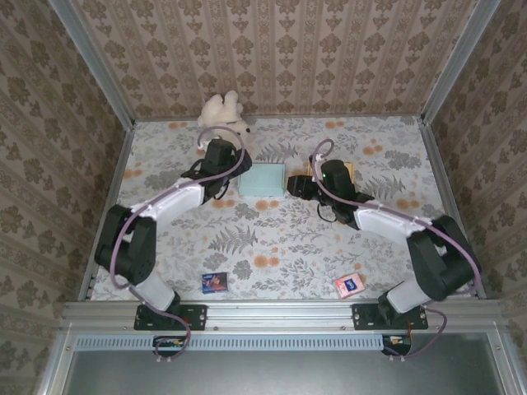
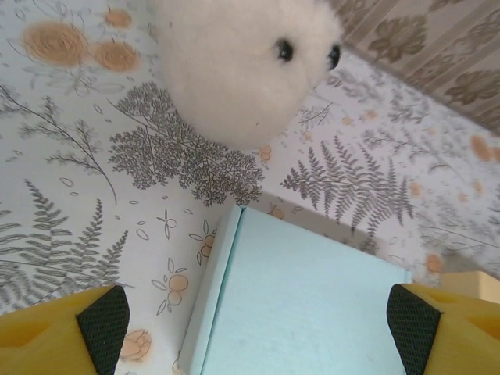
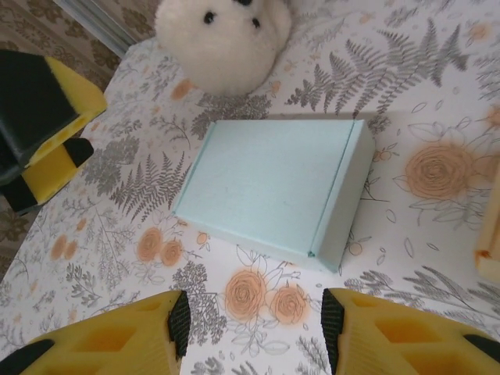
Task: Fold the paper box
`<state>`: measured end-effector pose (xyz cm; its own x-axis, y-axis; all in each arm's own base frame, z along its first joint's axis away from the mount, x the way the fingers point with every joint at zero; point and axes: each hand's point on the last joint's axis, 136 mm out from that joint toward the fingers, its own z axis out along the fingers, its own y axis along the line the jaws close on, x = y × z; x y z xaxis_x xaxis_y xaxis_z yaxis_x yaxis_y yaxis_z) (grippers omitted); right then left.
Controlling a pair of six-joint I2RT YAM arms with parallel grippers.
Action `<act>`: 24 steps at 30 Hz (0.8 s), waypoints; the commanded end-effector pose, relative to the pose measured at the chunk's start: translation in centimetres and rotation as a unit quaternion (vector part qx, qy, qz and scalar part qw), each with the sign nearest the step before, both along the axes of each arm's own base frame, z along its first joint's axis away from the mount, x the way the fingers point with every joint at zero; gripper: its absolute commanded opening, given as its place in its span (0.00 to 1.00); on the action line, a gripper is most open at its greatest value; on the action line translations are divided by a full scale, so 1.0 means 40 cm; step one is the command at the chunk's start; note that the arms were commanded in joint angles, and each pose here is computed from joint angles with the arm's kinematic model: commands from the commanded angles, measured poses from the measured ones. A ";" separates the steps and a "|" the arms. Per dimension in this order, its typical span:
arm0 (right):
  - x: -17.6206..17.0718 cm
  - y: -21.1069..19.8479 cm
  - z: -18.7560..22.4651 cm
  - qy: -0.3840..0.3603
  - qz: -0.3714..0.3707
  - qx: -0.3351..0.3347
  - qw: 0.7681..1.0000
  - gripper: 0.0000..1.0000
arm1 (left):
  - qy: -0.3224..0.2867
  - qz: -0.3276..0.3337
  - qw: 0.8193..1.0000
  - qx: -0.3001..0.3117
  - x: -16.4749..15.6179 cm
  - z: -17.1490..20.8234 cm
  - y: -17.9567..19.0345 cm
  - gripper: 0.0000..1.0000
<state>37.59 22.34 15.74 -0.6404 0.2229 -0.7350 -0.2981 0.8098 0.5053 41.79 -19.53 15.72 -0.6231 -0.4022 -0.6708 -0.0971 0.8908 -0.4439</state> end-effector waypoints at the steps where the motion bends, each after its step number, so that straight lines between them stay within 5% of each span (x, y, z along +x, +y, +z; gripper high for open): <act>1: -0.061 -0.049 0.031 -0.024 -0.024 -0.055 0.998 0.52 | -0.021 -0.024 0.999 0.016 -0.060 0.015 0.021 0.90; 3: -0.104 -0.074 0.055 -0.041 -0.037 -0.094 0.994 0.57 | -0.039 -0.040 0.998 0.023 -0.110 0.038 0.032 0.90; 4: -0.120 -0.084 0.066 -0.052 -0.043 -0.109 0.992 0.96 | -0.047 -0.044 0.997 0.032 -0.131 0.044 0.038 0.90; 5: -0.139 -0.098 0.079 -0.062 -0.048 -0.123 0.989 1.00 | -0.059 -0.047 0.996 0.045 -0.156 0.057 0.048 0.90; 12: -0.219 -0.240 0.133 -0.101 -0.138 -0.142 0.975 1.00 | -0.190 -0.033 0.969 0.151 -0.337 0.158 0.130 0.98; 17: -0.253 -0.403 0.151 -0.117 -0.277 -0.168 0.939 1.00 | -0.240 0.021 0.958 0.156 -0.398 0.167 0.223 1.00; 20: -0.269 -0.503 0.154 -0.138 -0.367 -0.190 0.900 1.00 | -0.244 0.066 0.957 0.139 -0.424 0.157 0.282 1.00; 24: -0.310 -0.660 0.136 -0.142 -0.528 -0.247 0.800 1.00 | -0.246 0.115 0.955 0.124 -0.457 0.151 0.349 1.00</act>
<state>27.09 1.46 21.12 -0.1993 0.2109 -0.9570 0.3505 0.9273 0.1313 24.25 -8.23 21.64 -0.1728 -0.2458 -0.9538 -0.0252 0.9691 -0.2452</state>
